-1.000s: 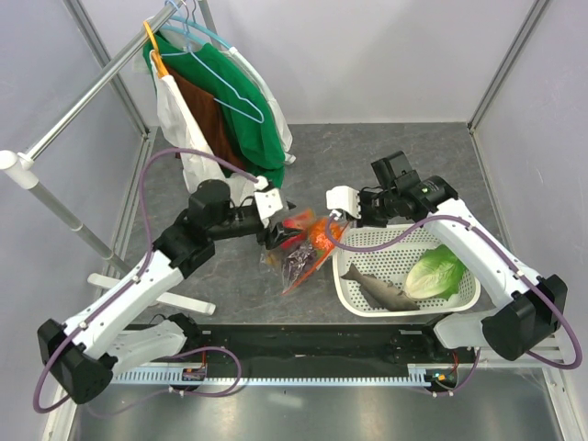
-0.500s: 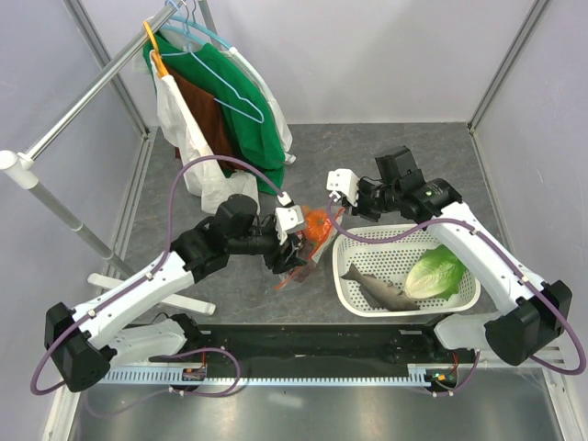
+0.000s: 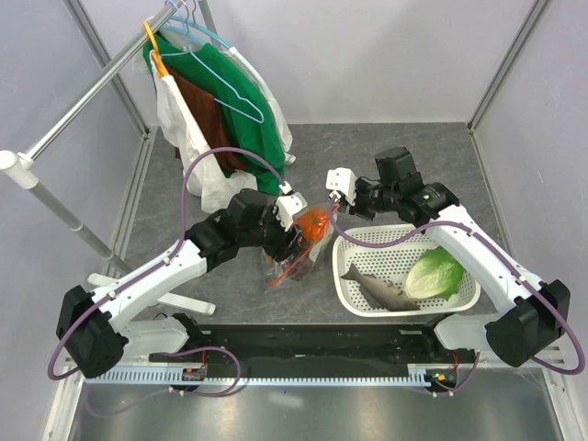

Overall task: Place the food in the zip-top bag and seal the zipper
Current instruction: Zip the zipper food storage bag at the center of the board.

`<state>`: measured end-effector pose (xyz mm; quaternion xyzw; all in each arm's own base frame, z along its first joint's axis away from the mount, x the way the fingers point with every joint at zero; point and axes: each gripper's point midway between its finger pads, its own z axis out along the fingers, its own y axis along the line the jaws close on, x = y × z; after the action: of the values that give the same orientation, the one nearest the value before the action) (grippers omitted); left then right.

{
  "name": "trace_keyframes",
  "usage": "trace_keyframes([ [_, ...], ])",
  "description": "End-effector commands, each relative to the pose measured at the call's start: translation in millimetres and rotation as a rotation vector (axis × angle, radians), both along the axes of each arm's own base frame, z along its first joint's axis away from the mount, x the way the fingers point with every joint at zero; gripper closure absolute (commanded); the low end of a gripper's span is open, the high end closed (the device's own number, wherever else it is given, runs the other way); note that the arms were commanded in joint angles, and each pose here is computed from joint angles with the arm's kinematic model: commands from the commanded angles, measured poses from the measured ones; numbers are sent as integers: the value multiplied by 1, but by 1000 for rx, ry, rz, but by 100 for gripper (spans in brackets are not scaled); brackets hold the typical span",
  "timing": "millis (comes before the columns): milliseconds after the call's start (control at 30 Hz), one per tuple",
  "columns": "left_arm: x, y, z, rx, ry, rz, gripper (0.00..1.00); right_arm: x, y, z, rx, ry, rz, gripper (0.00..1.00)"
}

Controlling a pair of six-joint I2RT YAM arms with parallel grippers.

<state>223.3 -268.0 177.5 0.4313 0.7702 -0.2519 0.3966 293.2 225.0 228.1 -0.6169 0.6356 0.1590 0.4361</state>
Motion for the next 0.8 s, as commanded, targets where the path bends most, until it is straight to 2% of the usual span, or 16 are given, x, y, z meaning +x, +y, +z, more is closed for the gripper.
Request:
trace_keyframes([
  [0, 3, -12, 14, -65, 52, 3, 51, 5, 13, 28, 90, -93, 44, 100],
  [67, 2, -14, 14, -71, 67, 0, 62, 8, 15, 30, 98, -104, 43, 100],
  [100, -1, -16, 14, -76, 79, -18, 75, 10, 18, 33, 108, -112, 41, 100],
  [167, -1, -17, 21, -94, 75, -19, 80, 17, 19, 33, 110, -114, 26, 100],
  [267, -8, -18, 45, -162, 34, -68, 60, 21, 23, 38, 128, -125, 32, 100],
  [300, -15, -20, 52, -190, 14, -112, 48, 21, 24, 39, 133, -128, 39, 100],
  [333, -22, -19, 66, -231, -47, -160, 45, 19, 26, 38, 141, -125, 50, 100],
  [433, -60, -15, 88, -259, -255, -456, 40, 13, 34, 39, 181, -122, 100, 100],
  [467, -63, -12, 89, -231, -391, -549, 39, 12, 37, 40, 198, -120, 111, 100],
  [500, -73, -9, 92, -236, -454, -622, 34, 8, 41, 40, 217, -106, 136, 100],
  [533, -82, -2, 90, -182, -582, -724, 34, 6, 43, 39, 225, -98, 147, 100],
  [600, -95, 6, 86, -129, -693, -865, 32, 0, 48, 40, 248, -77, 190, 99],
  [633, -92, 7, 94, -78, -846, -938, 32, -3, 51, 38, 252, -71, 207, 99],
  [700, -92, 14, 79, 11, -852, -1007, 32, -5, 54, 38, 256, -73, 237, 98],
  [733, -88, 15, 83, 65, -947, -1075, 32, -4, 55, 36, 254, -74, 242, 98],
  [767, -88, 19, 66, 116, -901, -1129, 31, -5, 56, 36, 254, -73, 249, 98],
])
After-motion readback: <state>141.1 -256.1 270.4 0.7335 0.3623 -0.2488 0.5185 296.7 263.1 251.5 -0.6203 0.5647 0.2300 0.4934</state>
